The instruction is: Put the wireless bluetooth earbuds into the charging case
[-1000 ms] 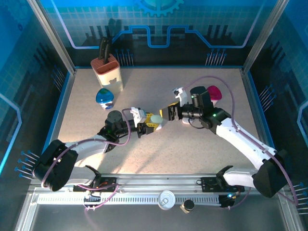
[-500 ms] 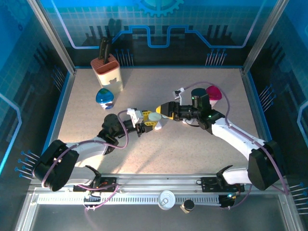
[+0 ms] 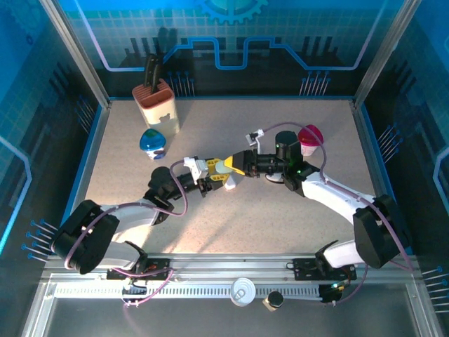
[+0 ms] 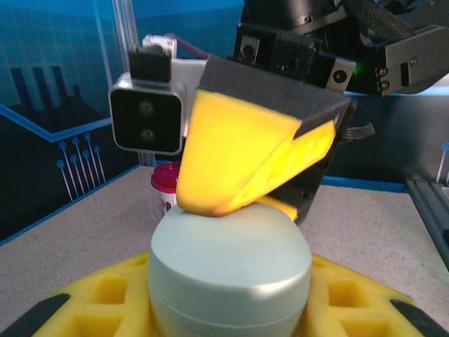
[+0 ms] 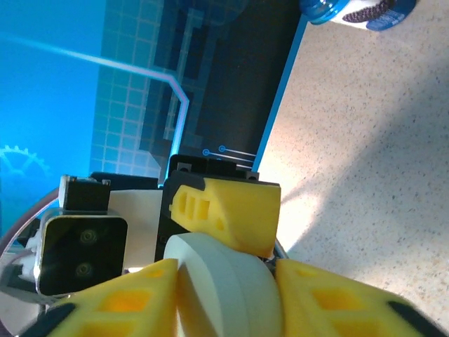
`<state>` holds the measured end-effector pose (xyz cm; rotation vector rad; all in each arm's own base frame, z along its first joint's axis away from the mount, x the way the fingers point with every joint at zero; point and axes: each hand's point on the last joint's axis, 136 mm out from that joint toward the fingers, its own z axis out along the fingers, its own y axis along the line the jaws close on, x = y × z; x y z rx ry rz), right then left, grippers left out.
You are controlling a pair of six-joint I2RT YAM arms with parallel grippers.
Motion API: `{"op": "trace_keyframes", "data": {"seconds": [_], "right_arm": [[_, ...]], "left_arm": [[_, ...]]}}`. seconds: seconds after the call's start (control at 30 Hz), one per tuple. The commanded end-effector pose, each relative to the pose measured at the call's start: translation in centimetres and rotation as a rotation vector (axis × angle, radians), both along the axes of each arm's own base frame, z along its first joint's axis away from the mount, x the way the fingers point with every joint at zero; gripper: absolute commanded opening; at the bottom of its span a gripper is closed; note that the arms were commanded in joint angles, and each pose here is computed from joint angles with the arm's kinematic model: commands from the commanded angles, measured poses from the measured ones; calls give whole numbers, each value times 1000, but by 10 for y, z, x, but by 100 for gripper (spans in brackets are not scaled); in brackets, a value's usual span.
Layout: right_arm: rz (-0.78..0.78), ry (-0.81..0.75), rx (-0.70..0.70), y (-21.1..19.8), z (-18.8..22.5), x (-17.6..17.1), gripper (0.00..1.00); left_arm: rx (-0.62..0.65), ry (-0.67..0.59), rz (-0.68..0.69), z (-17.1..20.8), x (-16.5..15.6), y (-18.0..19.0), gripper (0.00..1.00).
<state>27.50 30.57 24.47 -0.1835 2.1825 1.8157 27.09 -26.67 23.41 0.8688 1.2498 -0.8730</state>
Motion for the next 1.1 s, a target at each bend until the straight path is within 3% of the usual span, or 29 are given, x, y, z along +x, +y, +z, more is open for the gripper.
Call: {"op": "trace_keyframes", "data": {"seconds": [0.0, 0.1, 0.2, 0.3, 0.47, 0.67, 0.9, 1.07], "right_arm": [[9, -9, 27, 0, 3, -1, 19], [-26, -5, 17, -7, -2, 5, 12], [-68, -5, -24, -18, -13, 12, 12], [-139, -5, -97, -36, -36, 22, 12], [-264, 50, -289, -77, -94, 33, 11], [-314, 108, -502, -107, -156, 27, 11], [-319, 193, -569, -115, -209, 19, 13], [-319, 220, -608, -119, -228, 17, 25]], "left_arm": [[-12, -9, 9, 2, 1, 2, 36], [8, 6, 16, -2, 1, 2, 43], [49, 33, 22, -10, 2, 3, 65], [132, 72, 10, -23, -1, 2, 81], [293, 147, -66, -51, -15, 0, 94], [401, 191, -101, -67, -21, 2, 99], [444, 234, -137, -73, -21, -1, 99], [431, 244, -142, -71, -22, -2, 99]]}}
